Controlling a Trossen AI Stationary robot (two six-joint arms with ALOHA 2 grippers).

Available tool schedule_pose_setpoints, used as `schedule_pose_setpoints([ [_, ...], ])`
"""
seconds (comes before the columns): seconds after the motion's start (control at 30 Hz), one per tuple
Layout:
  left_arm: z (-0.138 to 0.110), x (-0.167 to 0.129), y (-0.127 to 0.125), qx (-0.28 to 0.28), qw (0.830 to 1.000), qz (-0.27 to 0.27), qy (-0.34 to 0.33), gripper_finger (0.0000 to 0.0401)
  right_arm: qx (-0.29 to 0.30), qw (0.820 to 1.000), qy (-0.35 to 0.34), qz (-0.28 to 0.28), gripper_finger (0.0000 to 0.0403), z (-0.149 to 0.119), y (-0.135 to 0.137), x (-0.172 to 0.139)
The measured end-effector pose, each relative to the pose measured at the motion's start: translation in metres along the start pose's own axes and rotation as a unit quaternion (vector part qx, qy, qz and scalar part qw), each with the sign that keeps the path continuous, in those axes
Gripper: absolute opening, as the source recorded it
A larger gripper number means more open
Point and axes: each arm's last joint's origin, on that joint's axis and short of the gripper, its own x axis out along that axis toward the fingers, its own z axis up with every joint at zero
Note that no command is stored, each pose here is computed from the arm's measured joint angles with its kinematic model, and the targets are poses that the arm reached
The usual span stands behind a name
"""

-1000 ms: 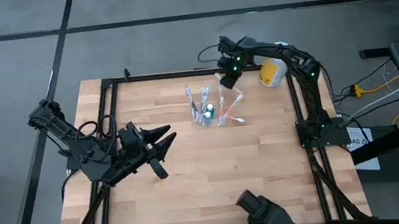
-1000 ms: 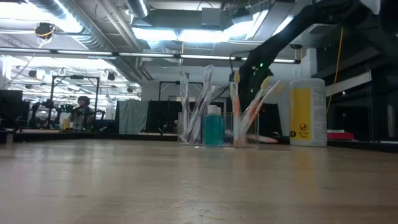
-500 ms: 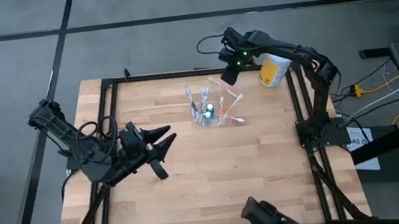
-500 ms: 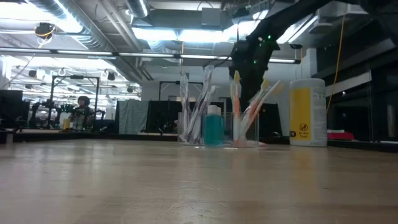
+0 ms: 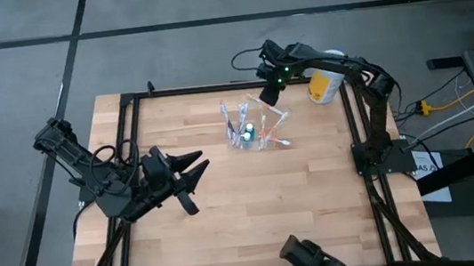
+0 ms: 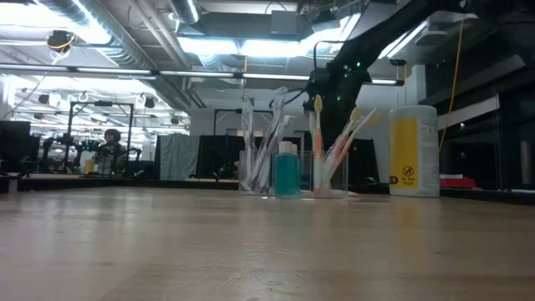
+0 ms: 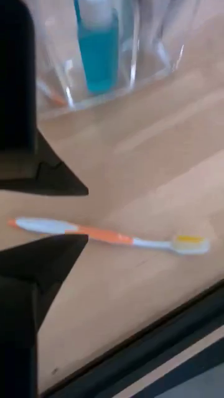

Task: Pick & Place toothbrushing station
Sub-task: Put the orange toothbrush into the right section of the transparent organizer

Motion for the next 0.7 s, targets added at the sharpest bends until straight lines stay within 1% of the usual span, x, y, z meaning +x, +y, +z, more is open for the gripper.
schedule_pose_setpoints([
  [0.13,0.0,0.0,0.0,-0.008,1.0,0.0,-0.001,0.0136,0.01,1.0,0.025,-0.016,0.0143,-0.001,-0.007,0.021],
  [0.23,0.0,0.0,0.0,-0.01,1.0,0.0,-0.001,0.0136,0.015,0.999,0.047,-0.015,0.0157,-0.003,-0.012,0.038],
  [0.33,0.001,0.001,0.0,-0.015,1.0,0.003,-0.002,0.0136,0.017,0.998,0.056,-0.016,0.0156,-0.004,-0.015,0.05],
  [0.53,0.001,0.001,0.0,-0.026,1.0,0.003,-0.003,0.0136,0.012,0.999,0.033,-0.041,0.0135,0.001,-0.02,0.05],
  [0.7,0.002,0.001,0.0,-0.027,1.0,0.006,-0.005,0.0136,0.023,0.997,0.06,-0.031,0.0124,-0.007,-0.024,0.056],
])
